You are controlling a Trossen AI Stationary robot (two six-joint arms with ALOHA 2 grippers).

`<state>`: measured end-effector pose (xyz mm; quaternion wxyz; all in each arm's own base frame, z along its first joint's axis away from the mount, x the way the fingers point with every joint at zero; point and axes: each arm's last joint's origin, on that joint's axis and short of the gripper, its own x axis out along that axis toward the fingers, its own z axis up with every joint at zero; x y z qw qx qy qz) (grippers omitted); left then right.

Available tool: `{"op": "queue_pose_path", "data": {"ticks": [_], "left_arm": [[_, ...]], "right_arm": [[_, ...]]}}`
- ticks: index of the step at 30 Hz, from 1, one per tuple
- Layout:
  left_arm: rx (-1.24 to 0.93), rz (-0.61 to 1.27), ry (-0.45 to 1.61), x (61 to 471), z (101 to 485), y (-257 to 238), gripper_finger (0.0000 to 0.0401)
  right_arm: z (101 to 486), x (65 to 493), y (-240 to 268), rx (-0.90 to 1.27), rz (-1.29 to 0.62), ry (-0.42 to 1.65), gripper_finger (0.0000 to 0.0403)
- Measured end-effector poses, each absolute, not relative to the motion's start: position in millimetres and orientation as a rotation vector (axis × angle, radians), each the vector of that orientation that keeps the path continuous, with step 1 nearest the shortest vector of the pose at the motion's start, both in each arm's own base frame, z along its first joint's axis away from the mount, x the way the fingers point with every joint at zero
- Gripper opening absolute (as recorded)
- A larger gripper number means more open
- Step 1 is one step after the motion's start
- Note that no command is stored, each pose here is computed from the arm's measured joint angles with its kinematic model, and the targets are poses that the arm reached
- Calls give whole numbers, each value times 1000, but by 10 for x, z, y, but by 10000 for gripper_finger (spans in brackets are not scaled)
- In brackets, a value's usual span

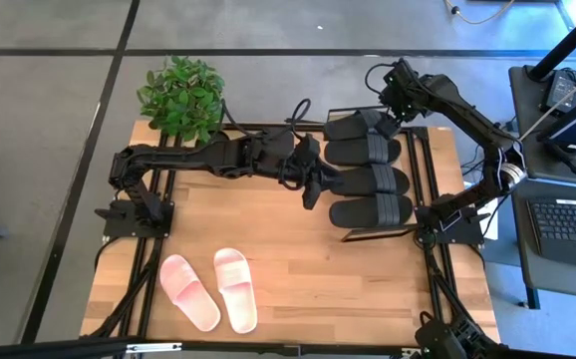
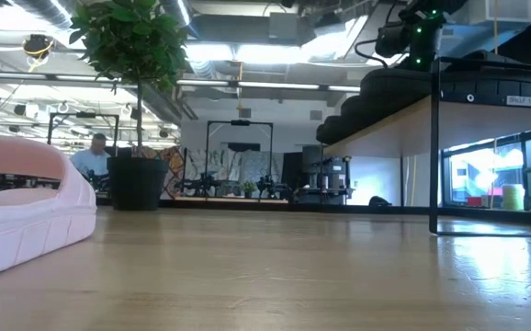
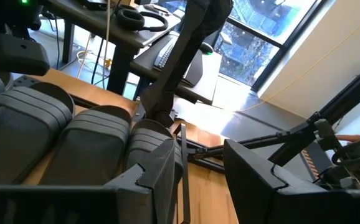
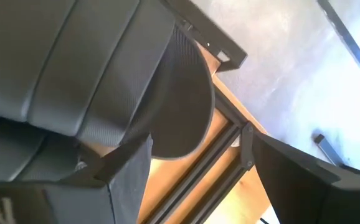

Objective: Pick and place slides into the shelf
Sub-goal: Put the black slide on the shelf, then put the pink slide under the shelf

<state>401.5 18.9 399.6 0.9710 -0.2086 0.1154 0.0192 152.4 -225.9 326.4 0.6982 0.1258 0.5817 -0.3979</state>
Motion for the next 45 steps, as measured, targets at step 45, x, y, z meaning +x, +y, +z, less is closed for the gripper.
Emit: {"op": "queue_pose_path", "data": {"ticks": [45], "left_arm": [[-425, 31, 265, 4014, 3964, 152, 128]], "right_arm": [[3586, 1296, -1930, 248, -905, 1201, 275]]}}
